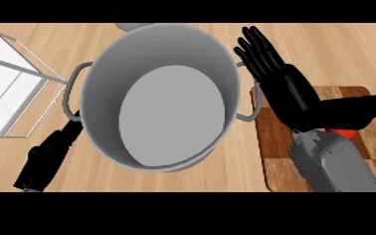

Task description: Pick the tomato from the cutting board and place it in the pot

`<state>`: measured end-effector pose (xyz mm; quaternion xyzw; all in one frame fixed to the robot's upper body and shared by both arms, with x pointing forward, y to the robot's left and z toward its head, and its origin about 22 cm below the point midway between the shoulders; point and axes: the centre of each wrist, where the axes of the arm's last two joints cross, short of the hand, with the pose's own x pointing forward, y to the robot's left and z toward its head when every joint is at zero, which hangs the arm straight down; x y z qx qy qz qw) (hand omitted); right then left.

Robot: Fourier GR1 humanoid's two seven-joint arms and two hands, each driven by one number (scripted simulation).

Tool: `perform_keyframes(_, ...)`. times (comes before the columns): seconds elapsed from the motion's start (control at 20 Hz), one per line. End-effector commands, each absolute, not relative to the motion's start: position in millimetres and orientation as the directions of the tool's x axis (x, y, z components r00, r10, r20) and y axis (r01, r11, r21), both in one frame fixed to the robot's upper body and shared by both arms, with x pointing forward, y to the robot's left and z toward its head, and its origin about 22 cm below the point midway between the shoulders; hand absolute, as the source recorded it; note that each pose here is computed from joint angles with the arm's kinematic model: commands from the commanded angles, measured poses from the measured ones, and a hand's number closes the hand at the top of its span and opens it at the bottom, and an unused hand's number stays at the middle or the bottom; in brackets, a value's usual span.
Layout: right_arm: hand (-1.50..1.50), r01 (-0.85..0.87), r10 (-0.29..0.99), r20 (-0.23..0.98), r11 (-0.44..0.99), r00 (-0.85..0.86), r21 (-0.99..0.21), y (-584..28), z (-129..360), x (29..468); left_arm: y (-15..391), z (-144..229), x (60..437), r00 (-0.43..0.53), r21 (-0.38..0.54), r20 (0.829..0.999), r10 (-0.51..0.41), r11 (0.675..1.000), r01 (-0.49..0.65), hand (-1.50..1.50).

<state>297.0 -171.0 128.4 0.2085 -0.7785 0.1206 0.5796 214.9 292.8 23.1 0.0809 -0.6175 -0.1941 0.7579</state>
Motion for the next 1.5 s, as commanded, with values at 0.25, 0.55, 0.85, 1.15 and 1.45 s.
perform_keyframes(0.25, -1.50, -0.926, -0.144, 0.989, 0.370, 0.017, 0.069, -189, 99, 278, 258, 56, 246, 0.025, 0.107, 0.994, -0.108, 0.994, 0.022, 0.00)
perform_keyframes(0.55, -1.50, -0.702, -0.104, 0.834, 0.602, -0.541, -0.380, -317, 165, 299, 255, 55, 245, 0.071, 0.007, 0.997, -0.006, 1.000, -0.020, 0.00)
perform_keyframes(0.85, -1.50, -0.647, 0.006, 0.763, 0.525, -0.646, -0.552, -399, 213, 289, 243, 57, 247, 0.086, -0.006, 0.996, 0.006, 1.000, -0.011, 0.00)
perform_keyframes(1.15, -1.50, -0.533, 0.236, 0.634, 0.375, -0.736, -0.758, -413, 281, 278, 236, 65, 261, 0.072, 0.006, 0.997, -0.006, 1.000, -0.004, 0.00)
perform_keyframes(1.45, -1.50, -0.525, 0.392, 0.555, 0.190, -0.734, -0.829, -410, 280, 270, 230, 65, 262, 0.090, 0.007, 0.996, -0.009, 1.000, 0.023, 0.00)
